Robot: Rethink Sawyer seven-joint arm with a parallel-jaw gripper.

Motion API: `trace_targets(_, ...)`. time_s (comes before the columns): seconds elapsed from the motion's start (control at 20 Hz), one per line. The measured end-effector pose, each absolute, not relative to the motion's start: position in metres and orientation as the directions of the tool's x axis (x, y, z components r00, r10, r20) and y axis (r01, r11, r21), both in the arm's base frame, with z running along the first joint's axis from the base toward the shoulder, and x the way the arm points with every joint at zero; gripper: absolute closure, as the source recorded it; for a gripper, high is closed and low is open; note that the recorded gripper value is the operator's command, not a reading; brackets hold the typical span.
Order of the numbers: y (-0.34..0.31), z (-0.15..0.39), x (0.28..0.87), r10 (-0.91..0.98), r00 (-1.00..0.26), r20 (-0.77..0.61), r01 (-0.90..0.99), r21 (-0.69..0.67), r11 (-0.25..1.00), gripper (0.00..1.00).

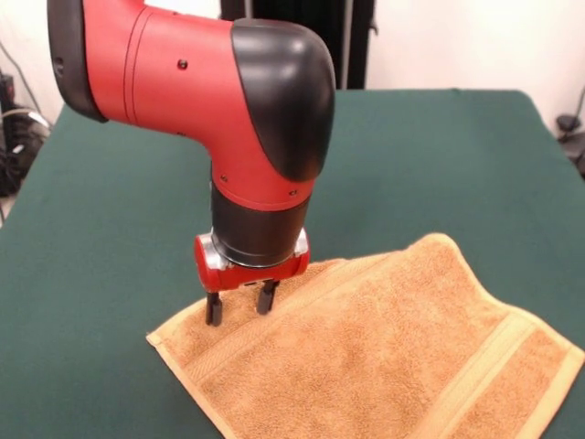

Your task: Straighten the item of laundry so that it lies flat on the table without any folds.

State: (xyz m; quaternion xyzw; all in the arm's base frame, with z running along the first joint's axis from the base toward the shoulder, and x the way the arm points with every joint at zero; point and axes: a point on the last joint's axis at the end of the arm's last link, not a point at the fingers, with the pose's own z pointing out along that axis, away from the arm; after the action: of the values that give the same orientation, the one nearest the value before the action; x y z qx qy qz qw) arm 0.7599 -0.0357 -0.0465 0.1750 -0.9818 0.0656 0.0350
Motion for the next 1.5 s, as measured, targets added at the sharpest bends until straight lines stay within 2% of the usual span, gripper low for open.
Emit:
trace_targets(0.05,-0.035,-0.047,0.762,-0.336,-0.938,0.082,-0.343,-0.105,0.933,1.00)
trace_targets(1.0,-0.038,-0.045,0.761,-0.332,-0.939,0.085,-0.339,-0.090,0.936,1.00)
trace_targets(1.5,-0.051,-0.019,0.730,-0.408,-0.912,0.032,-0.407,-0.185,0.895,1.00)
